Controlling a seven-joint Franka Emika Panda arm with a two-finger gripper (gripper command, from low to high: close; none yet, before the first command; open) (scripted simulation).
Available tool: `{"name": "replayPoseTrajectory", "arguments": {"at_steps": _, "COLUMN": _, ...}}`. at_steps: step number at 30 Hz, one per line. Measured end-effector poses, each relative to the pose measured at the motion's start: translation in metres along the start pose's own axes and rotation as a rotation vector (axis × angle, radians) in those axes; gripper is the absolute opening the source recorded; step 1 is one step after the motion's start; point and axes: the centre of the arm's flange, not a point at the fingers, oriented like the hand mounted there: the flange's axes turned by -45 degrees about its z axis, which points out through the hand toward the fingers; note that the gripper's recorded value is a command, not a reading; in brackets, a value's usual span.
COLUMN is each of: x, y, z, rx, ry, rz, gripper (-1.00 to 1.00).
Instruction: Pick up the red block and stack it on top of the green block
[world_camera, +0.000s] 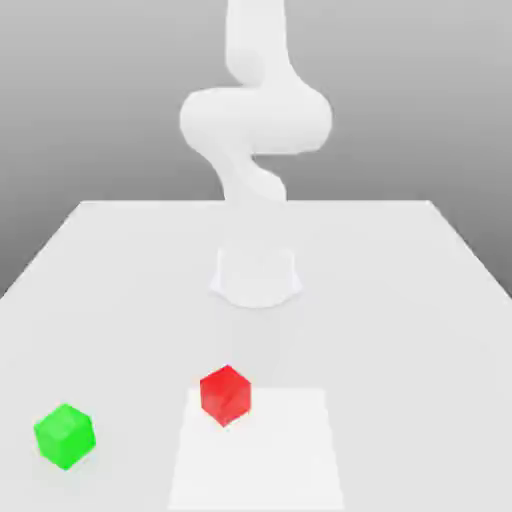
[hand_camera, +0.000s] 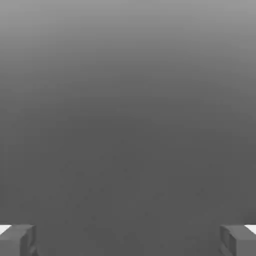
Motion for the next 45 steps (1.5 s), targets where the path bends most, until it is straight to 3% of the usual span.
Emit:
{"name": "replayPoseTrajectory", "arguments": {"at_steps": 9, "x": -0.110, "y": 0.029, "z": 0.201, "rx": -0.117, "ry": -0.319, "rz": 0.329, "gripper": 0.00}}
{"name": "replayPoseTrajectory", "arguments": {"at_steps": 18, "x": -0.308, "y": 0.062, "z": 0.322, "rx": -0.302, "ry": -0.643, "rz": 0.692, "gripper": 0.00}}
{"name": "replayPoseTrajectory", "arguments": {"at_steps": 24, "x": -0.355, "y": 0.066, "z": 0.363, "rx": -0.317, "ry": -0.666, "rz": 0.718, "gripper": 0.00}}
{"name": "replayPoseTrajectory", "arguments": {"at_steps": 25, "x": -0.359, "y": 0.066, "z": 0.367, "rx": -0.318, "ry": -0.666, "rz": 0.718, "gripper": -1.00}}
{"name": "replayPoseTrajectory", "arguments": {"at_steps": 39, "x": -0.323, "y": 0.063, "z": 0.326, "rx": -0.318, "ry": -0.664, "rz": 0.716, "gripper": -1.00}}
{"name": "replayPoseTrajectory", "arguments": {"at_steps": 45, "x": -0.271, "y": 0.146, "z": 0.333, "rx": -0.360, "ry": -0.648, "rz": 0.857, "gripper": -1.00}}
